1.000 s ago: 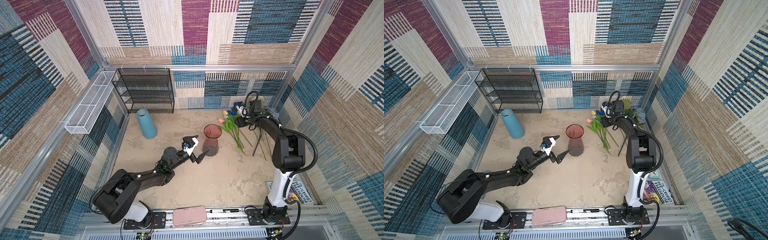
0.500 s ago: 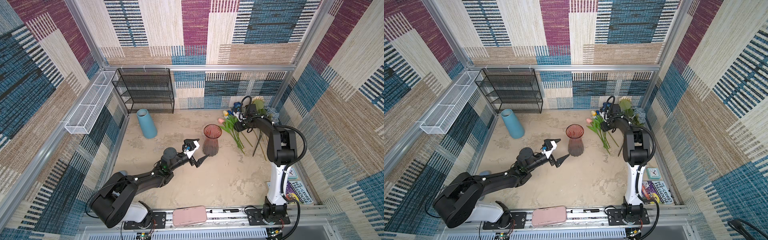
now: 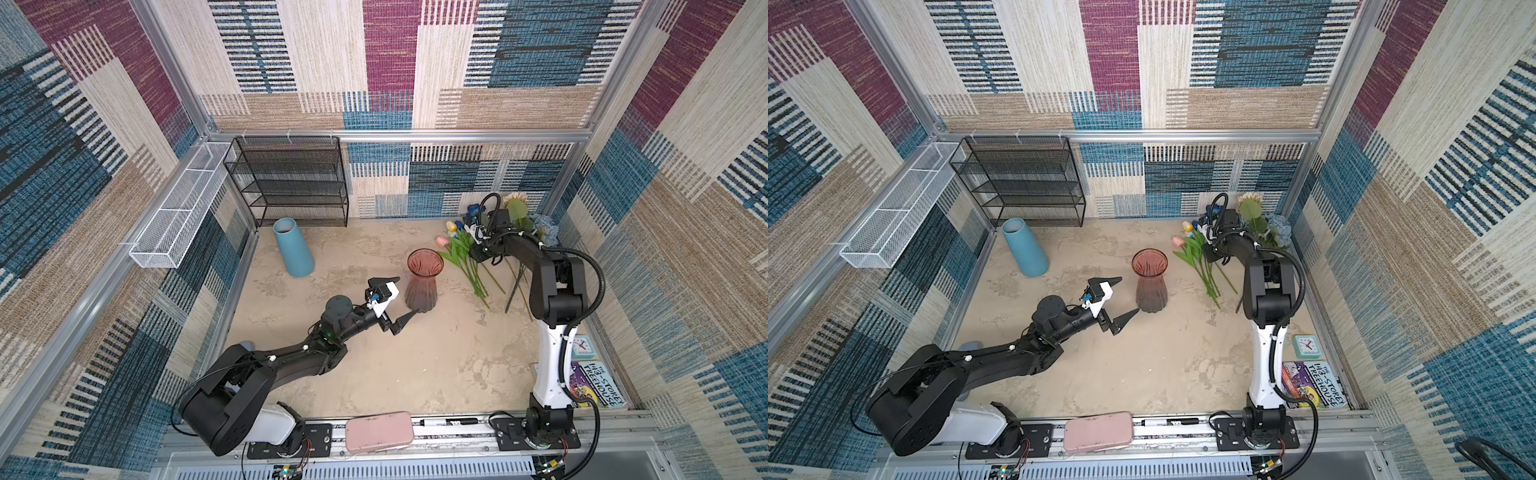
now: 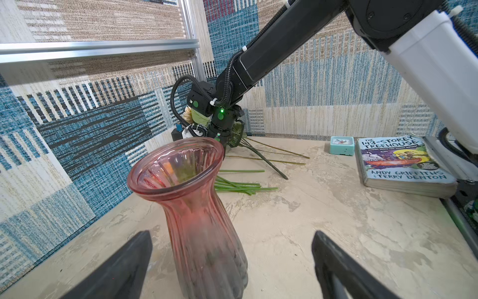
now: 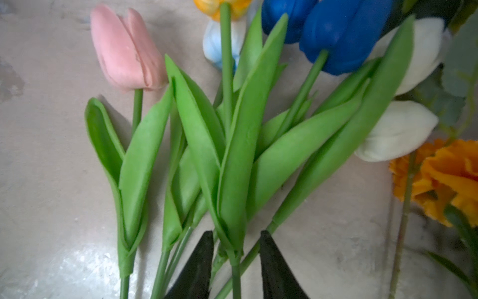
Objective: Arrange the flowers into the vase
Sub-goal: 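Release the vase with the left gripper while the right gripper grasps the yellow tulip stem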
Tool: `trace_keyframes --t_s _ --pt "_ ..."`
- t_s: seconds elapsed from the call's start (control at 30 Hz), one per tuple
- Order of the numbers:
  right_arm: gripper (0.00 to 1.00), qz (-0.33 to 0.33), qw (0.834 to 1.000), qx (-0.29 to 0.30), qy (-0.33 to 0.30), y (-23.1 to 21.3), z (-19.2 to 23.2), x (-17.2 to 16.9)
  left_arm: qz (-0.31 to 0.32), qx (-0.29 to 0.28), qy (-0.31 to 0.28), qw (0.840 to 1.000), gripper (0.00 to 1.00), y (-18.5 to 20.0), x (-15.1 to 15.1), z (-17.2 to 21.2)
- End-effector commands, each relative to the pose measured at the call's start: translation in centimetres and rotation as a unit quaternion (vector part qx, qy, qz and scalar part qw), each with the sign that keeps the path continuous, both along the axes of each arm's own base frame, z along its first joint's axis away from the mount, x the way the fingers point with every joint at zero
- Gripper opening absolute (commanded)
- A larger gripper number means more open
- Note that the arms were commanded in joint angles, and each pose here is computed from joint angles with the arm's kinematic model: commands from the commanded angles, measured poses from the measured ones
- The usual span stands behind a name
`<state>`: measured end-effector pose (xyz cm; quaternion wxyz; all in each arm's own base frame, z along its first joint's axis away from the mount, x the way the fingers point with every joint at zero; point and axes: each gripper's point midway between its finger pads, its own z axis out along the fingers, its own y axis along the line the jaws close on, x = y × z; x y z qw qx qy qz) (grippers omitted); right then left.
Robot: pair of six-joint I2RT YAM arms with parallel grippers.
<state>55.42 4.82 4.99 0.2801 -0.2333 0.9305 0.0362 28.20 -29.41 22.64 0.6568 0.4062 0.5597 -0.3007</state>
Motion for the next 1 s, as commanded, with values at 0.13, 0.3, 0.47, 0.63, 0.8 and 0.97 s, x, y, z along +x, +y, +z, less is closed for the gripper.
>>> trace_keyframes --t_s 0.13,0.3,0.47,0.63,0.8,0.97 --pt "0.23 0.021 0.999 0.014 -0.031 0.7 1.2 0.6 -0.003 -0.021 -0.010 1.000 0.99 0.3 -0.6 0.8" --pt "0.15 0.026 0.999 0.017 -0.036 0.9 1.8 0.5 -0.003 -0.026 -0.012 1.000 0.99 0.3 -0.8 1.1" --pt "0.09 0.029 0.998 0.021 -0.057 1.0 3.5 0.2 -0.001 -0.027 -0.020 0.999 0.99 0.5 -0.9 1.7" --pt "0.07 0.030 0.997 0.032 -0.068 1.3 4.7 0.0 0.006 -0.026 -0.029 0.999 0.99 0.6 -0.8 1.9" --pt "0.04 0.027 0.991 0.073 -0.109 2.3 9.1 -1.2 0.017 -0.046 -0.041 0.998 0.99 1.2 -0.9 3.3" --pt "0.04 0.021 0.980 0.149 -0.133 4.0 15.5 -3.0 0.031 -0.072 -0.058 0.995 0.99 2.0 -1.1 5.8"
